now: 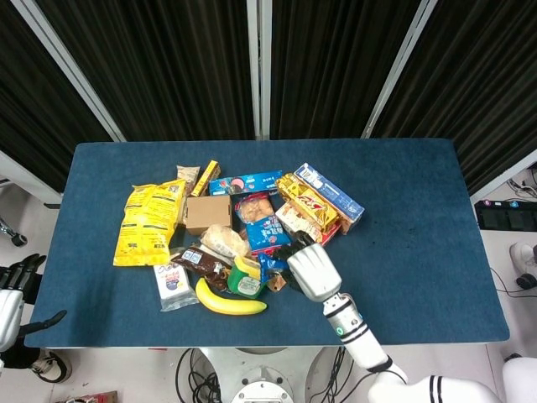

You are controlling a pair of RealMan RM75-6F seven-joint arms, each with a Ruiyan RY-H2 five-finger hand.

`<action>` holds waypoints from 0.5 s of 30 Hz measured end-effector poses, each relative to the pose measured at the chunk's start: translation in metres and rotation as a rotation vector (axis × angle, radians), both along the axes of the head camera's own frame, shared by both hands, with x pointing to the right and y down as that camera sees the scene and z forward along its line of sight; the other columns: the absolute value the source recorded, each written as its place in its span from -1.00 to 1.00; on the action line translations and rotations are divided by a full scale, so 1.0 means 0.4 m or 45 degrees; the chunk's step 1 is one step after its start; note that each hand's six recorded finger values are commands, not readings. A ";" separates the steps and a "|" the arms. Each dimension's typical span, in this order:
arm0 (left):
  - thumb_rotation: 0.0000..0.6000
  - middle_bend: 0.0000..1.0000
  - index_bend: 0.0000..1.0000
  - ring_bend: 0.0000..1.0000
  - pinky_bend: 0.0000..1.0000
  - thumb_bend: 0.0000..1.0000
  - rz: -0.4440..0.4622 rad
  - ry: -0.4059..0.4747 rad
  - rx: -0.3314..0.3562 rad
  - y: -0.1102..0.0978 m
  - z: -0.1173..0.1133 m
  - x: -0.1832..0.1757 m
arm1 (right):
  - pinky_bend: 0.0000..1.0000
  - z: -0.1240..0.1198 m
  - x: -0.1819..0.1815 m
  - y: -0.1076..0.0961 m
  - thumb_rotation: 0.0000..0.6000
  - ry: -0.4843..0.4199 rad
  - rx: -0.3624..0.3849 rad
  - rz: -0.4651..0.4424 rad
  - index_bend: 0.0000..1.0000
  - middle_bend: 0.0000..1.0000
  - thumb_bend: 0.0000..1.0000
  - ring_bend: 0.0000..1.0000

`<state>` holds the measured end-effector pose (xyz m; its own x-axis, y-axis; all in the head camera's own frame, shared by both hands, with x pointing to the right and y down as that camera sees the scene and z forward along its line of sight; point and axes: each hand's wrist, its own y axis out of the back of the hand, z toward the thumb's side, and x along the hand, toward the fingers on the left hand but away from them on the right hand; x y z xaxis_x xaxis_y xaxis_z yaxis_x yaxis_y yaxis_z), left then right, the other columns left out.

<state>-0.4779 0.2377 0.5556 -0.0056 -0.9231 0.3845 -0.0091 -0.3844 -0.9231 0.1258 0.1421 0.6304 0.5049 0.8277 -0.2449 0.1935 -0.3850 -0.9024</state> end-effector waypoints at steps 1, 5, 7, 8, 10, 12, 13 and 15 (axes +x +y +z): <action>0.57 -0.79 -0.76 -0.73 -0.46 -1.00 -0.002 0.001 0.000 0.000 0.000 0.000 | -0.46 -0.011 -0.016 -0.030 1.00 -0.030 0.014 0.028 0.25 0.07 -0.15 -0.01; 0.56 -0.79 -0.76 -0.73 -0.46 -1.00 -0.012 0.001 -0.001 0.002 -0.003 -0.006 | -0.46 -0.040 -0.056 -0.106 1.00 -0.124 0.036 0.111 0.26 0.07 -0.13 0.00; 0.57 -0.79 -0.76 -0.73 -0.46 -1.00 -0.018 -0.002 -0.001 0.002 -0.005 -0.012 | -0.46 -0.055 -0.063 -0.134 1.00 -0.156 0.050 0.147 0.27 0.07 -0.11 0.00; 0.57 -0.79 -0.76 -0.73 -0.46 -1.00 -0.020 -0.005 -0.002 0.002 -0.005 -0.015 | -0.46 -0.057 -0.062 -0.140 1.00 -0.158 0.054 0.156 0.27 0.07 -0.10 0.00; 0.57 -0.79 -0.76 -0.73 -0.46 -1.00 -0.024 -0.004 -0.002 0.002 -0.006 -0.019 | -0.46 -0.053 -0.055 -0.142 1.00 -0.144 0.049 0.159 0.27 0.07 -0.10 0.00; 0.57 -0.79 -0.76 -0.73 -0.46 -1.00 -0.026 -0.003 0.001 0.000 -0.007 -0.021 | -0.46 -0.047 -0.053 -0.138 1.00 -0.132 0.041 0.152 0.27 0.07 -0.10 0.00; 0.57 -0.79 -0.76 -0.73 -0.46 -1.00 -0.026 -0.001 0.002 -0.001 -0.007 -0.021 | -0.46 -0.043 -0.053 -0.135 1.00 -0.128 0.036 0.147 0.27 0.07 -0.10 0.00; 0.57 -0.79 -0.76 -0.73 -0.46 -1.00 -0.025 -0.001 0.002 -0.001 -0.005 -0.022 | -0.46 -0.039 -0.054 -0.133 1.00 -0.124 0.035 0.142 0.27 0.07 -0.10 0.00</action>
<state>-0.4867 0.2371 0.5534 -0.0238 -0.9236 0.3827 -0.0157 -0.3824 -0.9238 0.1043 0.0887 0.6148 0.4295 0.8858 -0.1756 0.3211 -0.3316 -0.8871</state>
